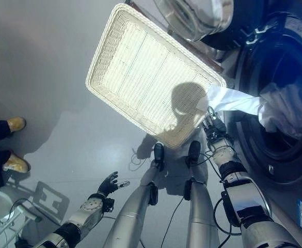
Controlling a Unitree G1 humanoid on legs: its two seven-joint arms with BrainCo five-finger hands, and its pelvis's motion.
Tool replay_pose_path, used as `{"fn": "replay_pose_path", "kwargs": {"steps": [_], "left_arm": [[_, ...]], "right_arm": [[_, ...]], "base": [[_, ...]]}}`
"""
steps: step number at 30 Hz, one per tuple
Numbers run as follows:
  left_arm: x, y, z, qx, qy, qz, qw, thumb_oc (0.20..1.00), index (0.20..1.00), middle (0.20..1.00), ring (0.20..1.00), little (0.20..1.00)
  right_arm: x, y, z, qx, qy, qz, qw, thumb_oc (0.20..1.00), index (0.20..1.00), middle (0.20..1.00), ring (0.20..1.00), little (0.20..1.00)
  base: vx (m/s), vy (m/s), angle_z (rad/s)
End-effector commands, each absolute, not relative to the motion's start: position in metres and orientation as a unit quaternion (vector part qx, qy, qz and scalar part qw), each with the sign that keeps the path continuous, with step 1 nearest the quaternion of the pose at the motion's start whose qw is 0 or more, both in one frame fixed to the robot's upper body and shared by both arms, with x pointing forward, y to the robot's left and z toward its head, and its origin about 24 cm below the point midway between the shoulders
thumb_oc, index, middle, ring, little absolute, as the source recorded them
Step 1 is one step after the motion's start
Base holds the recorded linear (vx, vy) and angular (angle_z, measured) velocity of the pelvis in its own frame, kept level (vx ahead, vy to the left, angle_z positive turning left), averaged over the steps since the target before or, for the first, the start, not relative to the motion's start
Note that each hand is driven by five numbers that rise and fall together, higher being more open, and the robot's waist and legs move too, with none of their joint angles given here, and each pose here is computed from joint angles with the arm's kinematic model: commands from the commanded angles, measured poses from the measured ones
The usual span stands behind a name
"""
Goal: Put the clothes into the washing machine.
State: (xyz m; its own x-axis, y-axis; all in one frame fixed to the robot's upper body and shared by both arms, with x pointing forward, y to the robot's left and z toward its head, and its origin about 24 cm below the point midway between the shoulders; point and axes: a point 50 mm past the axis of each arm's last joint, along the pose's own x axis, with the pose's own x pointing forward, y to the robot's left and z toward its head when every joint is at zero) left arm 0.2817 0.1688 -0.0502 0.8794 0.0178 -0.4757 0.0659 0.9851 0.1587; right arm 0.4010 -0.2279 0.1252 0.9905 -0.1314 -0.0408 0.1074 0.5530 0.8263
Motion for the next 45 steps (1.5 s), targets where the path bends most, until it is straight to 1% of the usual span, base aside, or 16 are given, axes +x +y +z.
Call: {"fn": "replay_pose_path", "kwargs": {"steps": [1,5,9,14,18,21,24,25,26,28,29,37,39,41,42,45], "left_arm": [[0.282,0.155,-0.048,0.069,0.236,-0.015,0.969,1.000,1.000,1.000,1.000,1.000],[0.282,0.155,-0.046,0.072,0.229,-0.014,0.971,1.000,1.000,1.000,1.000,1.000],[0.283,0.157,-0.043,0.075,0.224,-0.011,0.972,1.000,1.000,1.000,1.000,1.000],[0.281,0.160,-0.042,0.075,0.221,-0.004,0.972,1.000,1.000,1.000,1.000,1.000],[0.280,0.163,-0.041,0.073,0.220,-0.003,0.973,1.000,1.000,1.000,1.000,1.000],[0.278,0.165,-0.043,0.071,0.221,-0.002,0.973,1.000,1.000,1.000,1.000,1.000],[0.278,0.166,-0.043,0.071,0.221,-0.002,0.973,1.000,1.000,1.000,1.000,1.000],[0.279,0.169,-0.041,0.071,0.220,-0.002,0.973,1.000,1.000,1.000,1.000,1.000],[0.279,0.169,-0.041,0.072,0.219,-0.003,0.973,1.000,1.000,1.000,1.000,1.000],[0.279,0.169,-0.041,0.072,0.219,-0.003,0.973,1.000,1.000,1.000,1.000,1.000],[0.279,0.171,-0.040,0.073,0.220,-0.003,0.973,1.000,1.000,1.000,1.000,1.000],[0.277,0.177,-0.040,0.082,0.224,-0.001,0.971,1.000,1.000,1.000,1.000,1.000],[0.275,0.184,-0.039,0.085,0.225,0.004,0.971,1.000,1.000,1.000,1.000,1.000],[0.274,0.186,-0.039,0.085,0.225,0.005,0.971,1.000,1.000,1.000,1.000,1.000],[0.273,0.188,-0.040,0.085,0.225,0.006,0.971,1.000,1.000,1.000,1.000,1.000],[0.268,0.198,-0.043,0.088,0.228,0.012,0.970,1.000,1.000,1.000,1.000,1.000]], "right_arm": [[0.396,-0.253,0.137,0.460,-0.058,-0.081,0.882,1.000,1.000,1.000,1.000,1.000],[0.398,-0.257,0.154,0.450,-0.089,-0.072,0.886,1.000,1.000,1.000,1.000,1.000],[0.397,-0.264,0.177,0.467,-0.157,-0.058,0.868,1.000,1.000,1.000,1.000,1.000],[0.392,-0.271,0.194,0.526,-0.243,-0.034,0.814,1.000,1.000,1.000,1.000,1.000],[0.387,-0.283,0.198,0.529,-0.269,-0.074,0.801,1.000,1.000,1.000,1.000,1.000],[0.377,-0.305,0.201,0.538,-0.305,-0.165,0.768,1.000,1.000,1.000,1.000,1.000],[0.372,-0.314,0.202,0.547,-0.318,-0.194,0.749,1.000,1.000,1.000,1.000,1.000],[0.370,-0.321,0.209,0.533,-0.325,-0.206,0.754,0.790,0.790,0.790,0.790,0.790],[0.369,-0.322,0.212,0.524,-0.330,-0.211,0.757,0.539,0.539,0.539,0.539,0.539],[0.369,-0.322,0.212,0.523,-0.330,-0.211,0.757,0.539,0.539,0.539,0.539,0.539],[0.369,-0.321,0.220,0.517,-0.341,-0.211,0.757,0.200,0.200,0.200,0.200,0.200],[0.359,-0.325,0.234,0.459,-0.377,-0.234,0.770,0.200,0.200,0.200,0.200,0.200],[0.353,-0.325,0.248,0.398,-0.385,-0.249,0.795,0.200,0.200,0.200,0.200,0.200],[0.352,-0.327,0.250,0.399,-0.386,-0.250,0.793,0.200,0.200,0.200,0.200,0.200],[0.349,-0.330,0.250,0.404,-0.390,-0.253,0.788,0.200,0.200,0.200,0.200,0.200],[0.337,-0.352,0.242,0.473,-0.407,-0.265,0.736,0.200,0.200,0.200,0.200,0.200]], "base": [[0.02,-0.031,0.06],[0.01,-0.016,0.00],[0.00,-0.009,0.00],[0.00,0.000,0.00],[0.00,0.000,0.00],[0.00,0.000,0.00],[0.00,0.000,0.00],[0.00,0.000,0.00],[0.00,0.000,0.00],[0.00,0.000,0.00],[0.00,0.000,0.00],[-0.01,-0.016,-0.01],[-0.02,-0.045,-0.02],[-0.01,-0.016,-0.01],[0.00,-0.018,-0.05],[0.00,-0.028,-0.06]]}}
